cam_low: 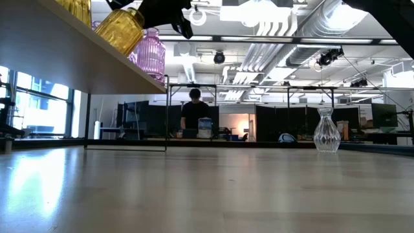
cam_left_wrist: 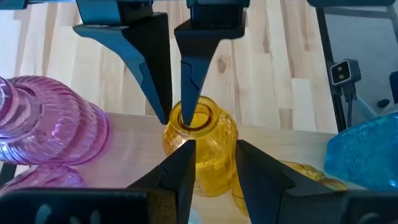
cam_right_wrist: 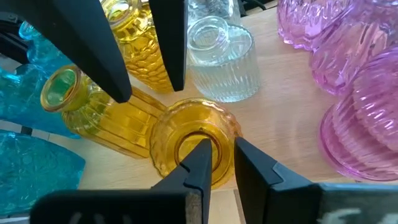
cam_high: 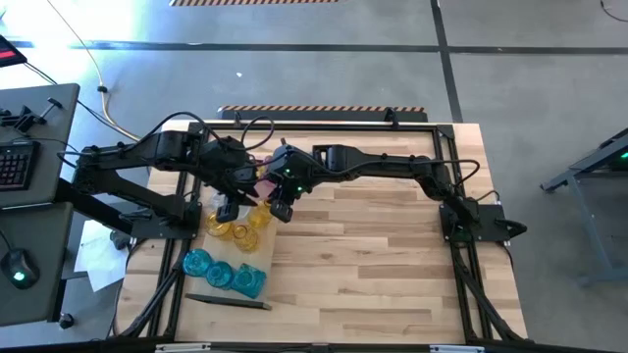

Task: Sort vases onto shelf
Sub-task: Put the yellow flower vase on the shelf

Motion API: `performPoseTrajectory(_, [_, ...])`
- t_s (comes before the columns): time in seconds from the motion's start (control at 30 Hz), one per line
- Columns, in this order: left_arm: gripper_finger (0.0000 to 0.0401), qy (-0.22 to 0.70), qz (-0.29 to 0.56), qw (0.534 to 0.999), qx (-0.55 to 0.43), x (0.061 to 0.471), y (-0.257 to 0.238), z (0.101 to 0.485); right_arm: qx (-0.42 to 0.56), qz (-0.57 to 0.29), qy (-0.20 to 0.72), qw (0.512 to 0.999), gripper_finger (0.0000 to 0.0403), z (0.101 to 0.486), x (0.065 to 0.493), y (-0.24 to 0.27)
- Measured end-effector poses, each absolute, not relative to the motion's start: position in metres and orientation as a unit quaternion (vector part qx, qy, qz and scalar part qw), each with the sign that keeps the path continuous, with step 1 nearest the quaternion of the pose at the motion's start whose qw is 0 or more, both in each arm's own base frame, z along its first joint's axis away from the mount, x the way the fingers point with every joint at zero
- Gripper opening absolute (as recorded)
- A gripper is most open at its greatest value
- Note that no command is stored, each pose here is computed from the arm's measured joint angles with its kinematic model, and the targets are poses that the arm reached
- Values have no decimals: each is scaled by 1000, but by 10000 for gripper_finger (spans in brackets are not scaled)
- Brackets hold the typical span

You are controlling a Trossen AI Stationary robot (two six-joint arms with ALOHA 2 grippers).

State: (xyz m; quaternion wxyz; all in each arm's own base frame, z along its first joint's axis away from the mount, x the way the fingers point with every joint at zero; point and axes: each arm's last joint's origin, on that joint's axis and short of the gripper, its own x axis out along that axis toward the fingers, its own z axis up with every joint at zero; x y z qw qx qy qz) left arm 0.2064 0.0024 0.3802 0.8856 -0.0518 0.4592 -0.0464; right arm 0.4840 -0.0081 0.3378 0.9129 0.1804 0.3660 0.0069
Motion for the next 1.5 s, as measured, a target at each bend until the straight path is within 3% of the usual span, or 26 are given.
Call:
performPoseTrajectory(0.77, [106, 478, -62, 874, -57, 203, 1, 378, 212, 29, 345, 914, 48, 344, 487, -6])
performPoseTrajectory(1.5, [106, 533, -26, 845, -39, 201, 4, 368, 213, 23, 328, 920, 48, 346, 489, -7])
